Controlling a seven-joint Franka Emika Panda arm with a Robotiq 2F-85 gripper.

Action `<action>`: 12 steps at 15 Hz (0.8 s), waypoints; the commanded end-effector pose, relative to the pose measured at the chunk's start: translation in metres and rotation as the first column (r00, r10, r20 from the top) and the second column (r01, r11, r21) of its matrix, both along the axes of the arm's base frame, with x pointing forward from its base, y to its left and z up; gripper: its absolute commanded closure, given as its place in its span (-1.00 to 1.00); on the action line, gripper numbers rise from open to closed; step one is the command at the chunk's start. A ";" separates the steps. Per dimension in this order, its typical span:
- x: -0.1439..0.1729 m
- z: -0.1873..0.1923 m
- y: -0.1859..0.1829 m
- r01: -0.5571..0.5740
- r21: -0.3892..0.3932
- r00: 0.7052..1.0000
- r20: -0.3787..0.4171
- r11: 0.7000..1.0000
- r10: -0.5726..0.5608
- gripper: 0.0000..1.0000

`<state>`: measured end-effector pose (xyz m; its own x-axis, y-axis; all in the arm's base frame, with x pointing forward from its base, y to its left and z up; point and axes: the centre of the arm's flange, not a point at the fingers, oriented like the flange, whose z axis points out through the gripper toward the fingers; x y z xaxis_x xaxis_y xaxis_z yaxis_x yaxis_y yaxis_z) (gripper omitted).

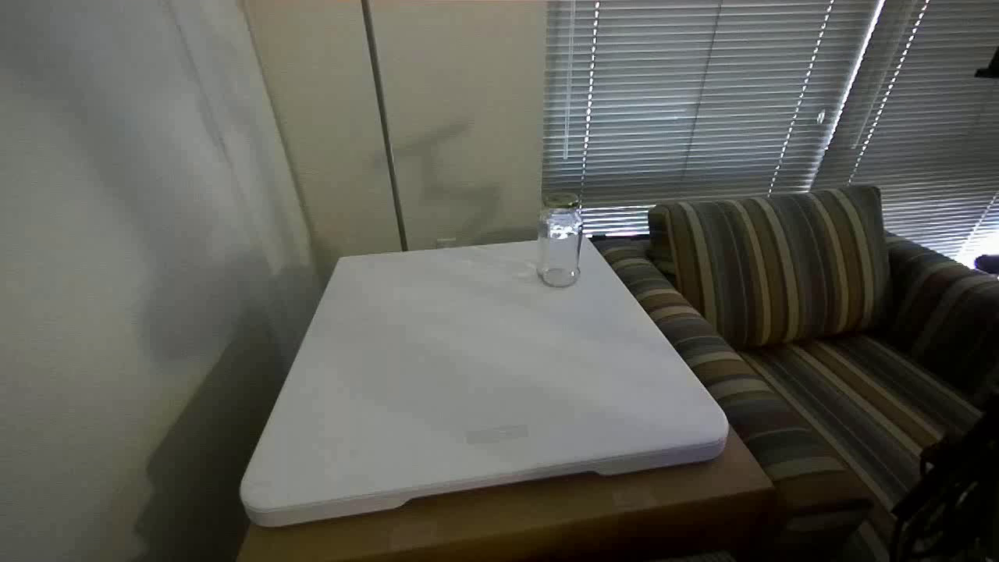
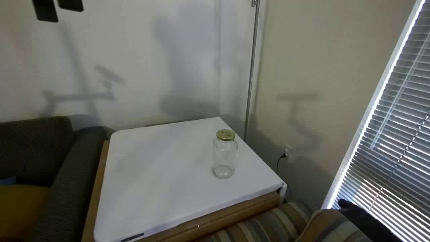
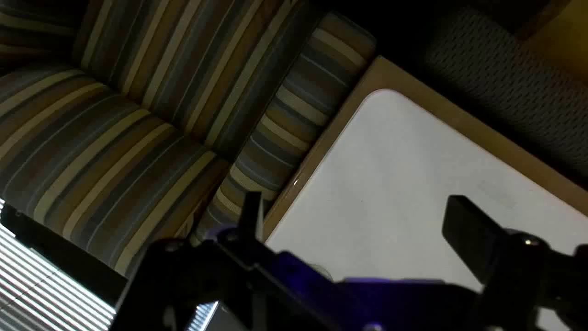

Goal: Uncover the container

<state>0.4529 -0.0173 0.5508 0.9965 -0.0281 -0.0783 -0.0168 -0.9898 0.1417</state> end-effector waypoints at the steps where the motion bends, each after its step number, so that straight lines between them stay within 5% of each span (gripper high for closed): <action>1: 0.000 0.000 0.000 0.000 0.000 1.000 0.000 1.000 0.000 -1.00; 12: 0.021 -0.001 -0.004 -0.010 0.021 1.000 -0.002 1.000 0.010 -1.00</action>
<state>0.4546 -0.0168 0.5509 0.9966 -0.0269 -0.0773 -0.0159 -0.9901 0.1398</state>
